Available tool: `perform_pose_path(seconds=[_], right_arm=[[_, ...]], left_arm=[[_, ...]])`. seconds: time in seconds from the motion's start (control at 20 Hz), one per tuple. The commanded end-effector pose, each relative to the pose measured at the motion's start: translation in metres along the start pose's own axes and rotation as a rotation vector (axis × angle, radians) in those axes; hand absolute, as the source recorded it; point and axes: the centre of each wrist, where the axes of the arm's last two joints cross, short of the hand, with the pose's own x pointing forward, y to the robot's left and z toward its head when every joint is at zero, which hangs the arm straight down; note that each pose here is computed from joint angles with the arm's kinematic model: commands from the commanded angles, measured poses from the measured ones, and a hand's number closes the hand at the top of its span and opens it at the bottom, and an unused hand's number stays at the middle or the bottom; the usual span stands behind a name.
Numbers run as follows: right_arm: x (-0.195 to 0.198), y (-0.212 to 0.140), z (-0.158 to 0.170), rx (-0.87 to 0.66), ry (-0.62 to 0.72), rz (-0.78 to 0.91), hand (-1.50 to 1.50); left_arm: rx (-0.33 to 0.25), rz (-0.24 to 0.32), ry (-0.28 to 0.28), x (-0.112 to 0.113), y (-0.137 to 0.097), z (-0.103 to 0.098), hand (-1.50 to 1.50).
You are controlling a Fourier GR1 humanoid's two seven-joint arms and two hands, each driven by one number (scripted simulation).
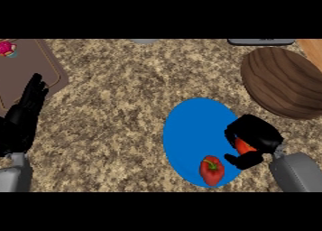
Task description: Pick the tomato from the plate and place it in the bowl
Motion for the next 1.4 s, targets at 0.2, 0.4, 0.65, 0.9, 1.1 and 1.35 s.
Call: perform_pose_path(seconds=[0.2,0.4,0.65,0.9,1.1,1.35], right_arm=[[-0.003,-0.065,0.07,-0.273,0.019,0.073,1.5],[0.006,-0.112,0.104,-0.556,0.022,0.028,1.5],[0.013,-0.147,0.142,-0.67,0.05,-0.113,1.5],[-0.014,-0.183,0.156,-0.702,0.135,-0.185,1.5],[-0.048,-0.198,0.146,-0.695,0.144,-0.239,1.5],[-0.075,-0.175,0.092,-0.672,0.159,-0.275,1.5]], left_arm=[[-0.002,0.001,0.004,0.008,0.016,-0.004,0.0],[0.024,0.017,0.033,-0.007,0.012,0.005,0.0],[0.008,-0.014,0.005,-0.002,0.02,-0.002,0.0],[-0.016,-0.006,0.001,0.0,0.009,0.003,0.0],[-0.036,-0.005,0.013,0.004,-0.007,-0.003,0.0],[-0.033,-0.004,-0.027,-0.002,-0.025,0.0,0.0]])
